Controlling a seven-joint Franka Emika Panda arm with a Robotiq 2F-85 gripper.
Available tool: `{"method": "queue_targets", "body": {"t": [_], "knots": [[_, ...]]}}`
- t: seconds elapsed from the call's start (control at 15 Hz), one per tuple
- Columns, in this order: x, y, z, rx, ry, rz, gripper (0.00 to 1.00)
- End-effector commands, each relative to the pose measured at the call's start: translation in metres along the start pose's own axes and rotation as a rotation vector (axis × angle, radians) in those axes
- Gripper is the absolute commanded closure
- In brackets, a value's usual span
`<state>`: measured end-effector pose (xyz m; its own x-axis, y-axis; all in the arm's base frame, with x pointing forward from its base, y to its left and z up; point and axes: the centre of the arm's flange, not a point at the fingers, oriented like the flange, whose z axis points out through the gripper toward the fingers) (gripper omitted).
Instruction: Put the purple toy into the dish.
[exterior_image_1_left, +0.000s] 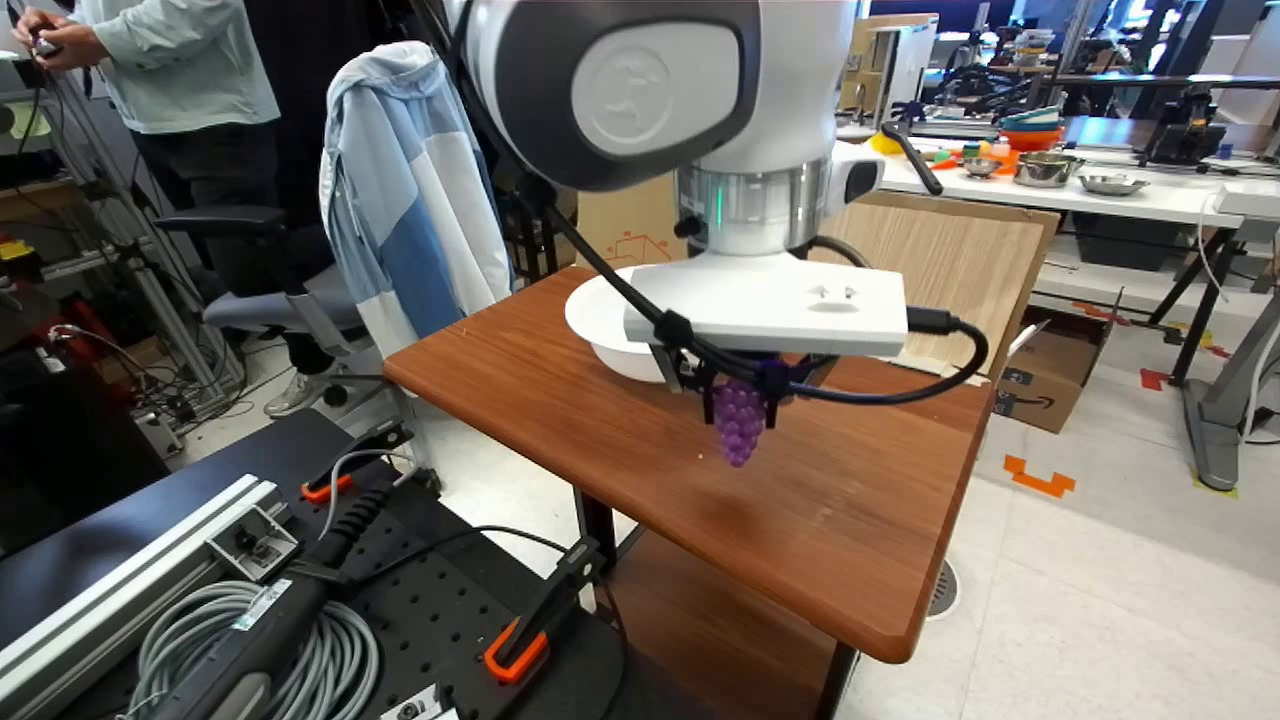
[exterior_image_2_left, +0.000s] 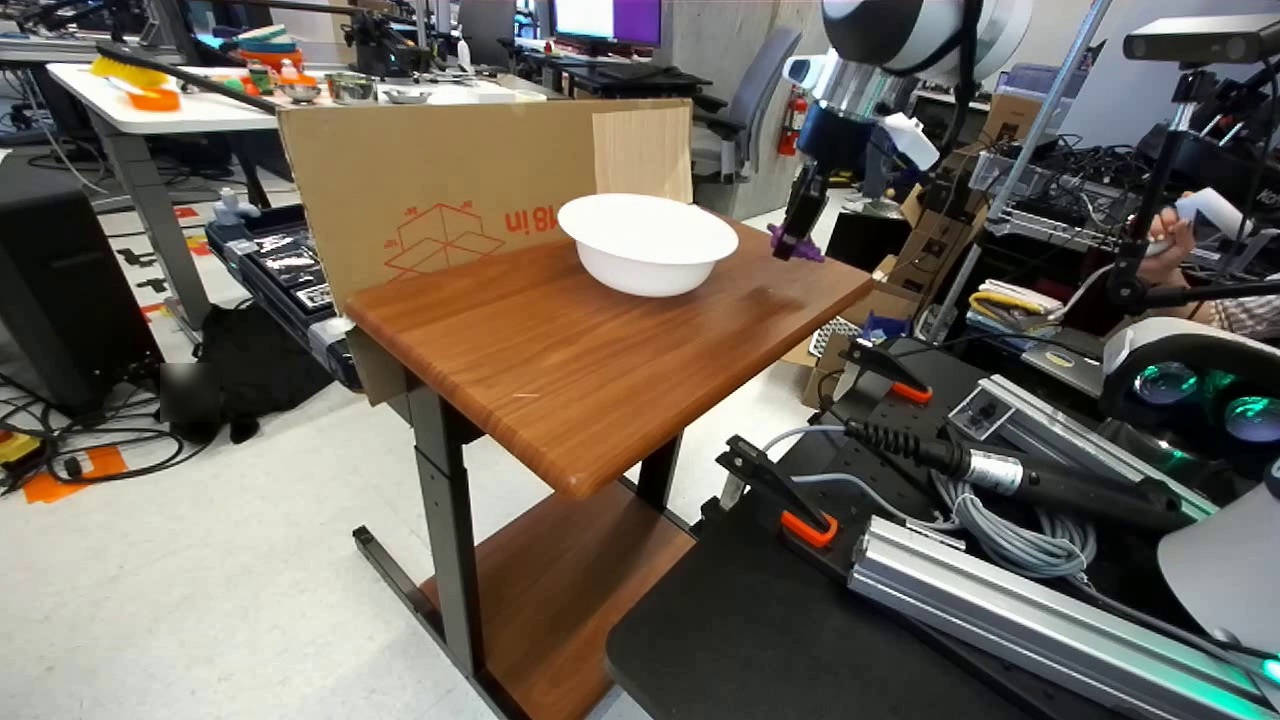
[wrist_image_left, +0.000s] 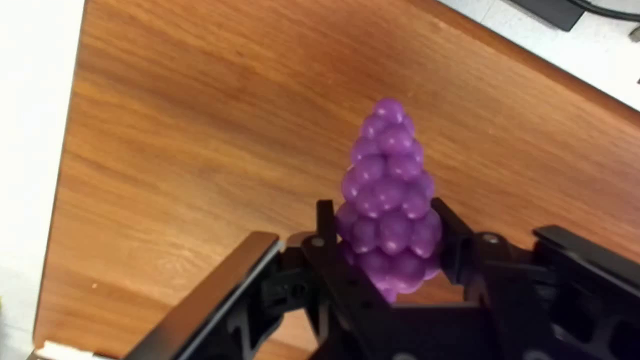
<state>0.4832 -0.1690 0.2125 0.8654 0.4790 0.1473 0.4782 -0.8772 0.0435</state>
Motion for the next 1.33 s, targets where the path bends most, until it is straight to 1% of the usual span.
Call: {"method": "queue_targets", "body": {"t": [0.0,0.13,0.27,0.4,0.53,0.73,0.87,1.07,1.27], "knots": [[0.003,-0.024,-0.083,-0.052,0.152,0.009,0.77],[0.027,-0.031,-0.111,-0.104,0.240,0.057,0.77],[0.059,-0.035,-0.129,-0.130,0.277,0.074,0.77],[0.092,-0.042,-0.134,-0.134,0.279,0.063,0.77],[0.122,-0.053,-0.129,-0.117,0.269,0.048,0.77],[0.165,-0.074,-0.106,-0.083,0.220,0.018,0.77],[0.183,-0.078,-0.083,-0.048,0.172,0.018,0.77],[0.195,-0.072,-0.042,0.000,0.073,0.049,0.77],[0.187,-0.056,-0.003,0.044,-0.044,0.103,0.77]]}}
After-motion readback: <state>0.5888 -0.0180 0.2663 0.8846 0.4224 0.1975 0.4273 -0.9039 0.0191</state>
